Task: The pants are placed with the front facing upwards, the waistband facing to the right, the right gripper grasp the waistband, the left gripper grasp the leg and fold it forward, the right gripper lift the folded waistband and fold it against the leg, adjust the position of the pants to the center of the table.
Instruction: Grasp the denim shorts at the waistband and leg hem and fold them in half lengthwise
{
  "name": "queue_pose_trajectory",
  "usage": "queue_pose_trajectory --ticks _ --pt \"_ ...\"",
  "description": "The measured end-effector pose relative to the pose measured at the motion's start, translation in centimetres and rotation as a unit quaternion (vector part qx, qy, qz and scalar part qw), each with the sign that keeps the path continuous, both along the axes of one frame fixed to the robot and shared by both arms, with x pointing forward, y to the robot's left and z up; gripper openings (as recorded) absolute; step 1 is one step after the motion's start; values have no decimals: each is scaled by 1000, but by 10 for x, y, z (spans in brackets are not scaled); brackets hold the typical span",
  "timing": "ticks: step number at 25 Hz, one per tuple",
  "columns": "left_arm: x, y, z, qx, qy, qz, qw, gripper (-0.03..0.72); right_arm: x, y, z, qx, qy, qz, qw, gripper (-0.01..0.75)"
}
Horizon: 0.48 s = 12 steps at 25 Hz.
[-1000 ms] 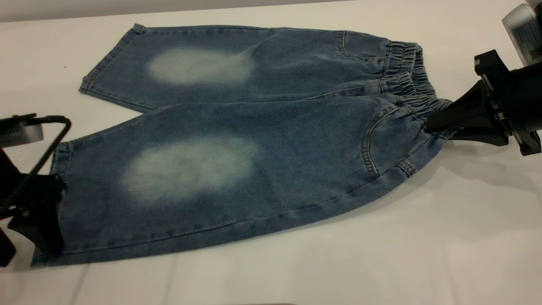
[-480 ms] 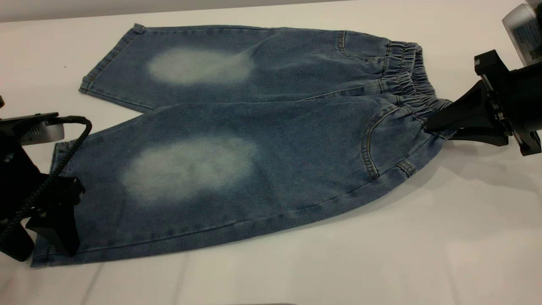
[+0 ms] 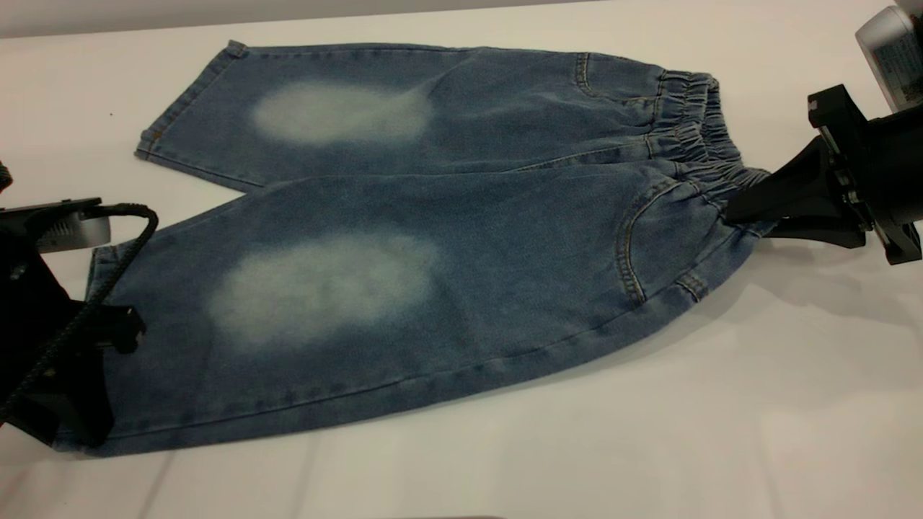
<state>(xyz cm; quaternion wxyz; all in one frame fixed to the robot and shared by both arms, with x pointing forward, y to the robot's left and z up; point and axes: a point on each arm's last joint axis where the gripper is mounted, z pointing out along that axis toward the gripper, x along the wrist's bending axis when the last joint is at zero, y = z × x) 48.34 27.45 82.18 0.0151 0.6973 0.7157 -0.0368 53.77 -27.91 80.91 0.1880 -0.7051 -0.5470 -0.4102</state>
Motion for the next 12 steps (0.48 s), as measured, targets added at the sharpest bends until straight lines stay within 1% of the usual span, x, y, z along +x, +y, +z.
queue_pose_trajectory --ticks 2,3,7,12 --pt "0 0 0 0 0 0 1000 76 0 0 0 0 0 0 1000 44" --pt "0 0 1 0 -2 0 1000 52 0 0 0 0 0 0 1000 44" --pt "2 0 9 -2 -15 -1 1000 47 0 0 0 1 -2 2 1000 43" --pt "4 -2 48 -12 -62 -8 998 47 -1 1 2 8 -6 9 1000 43"
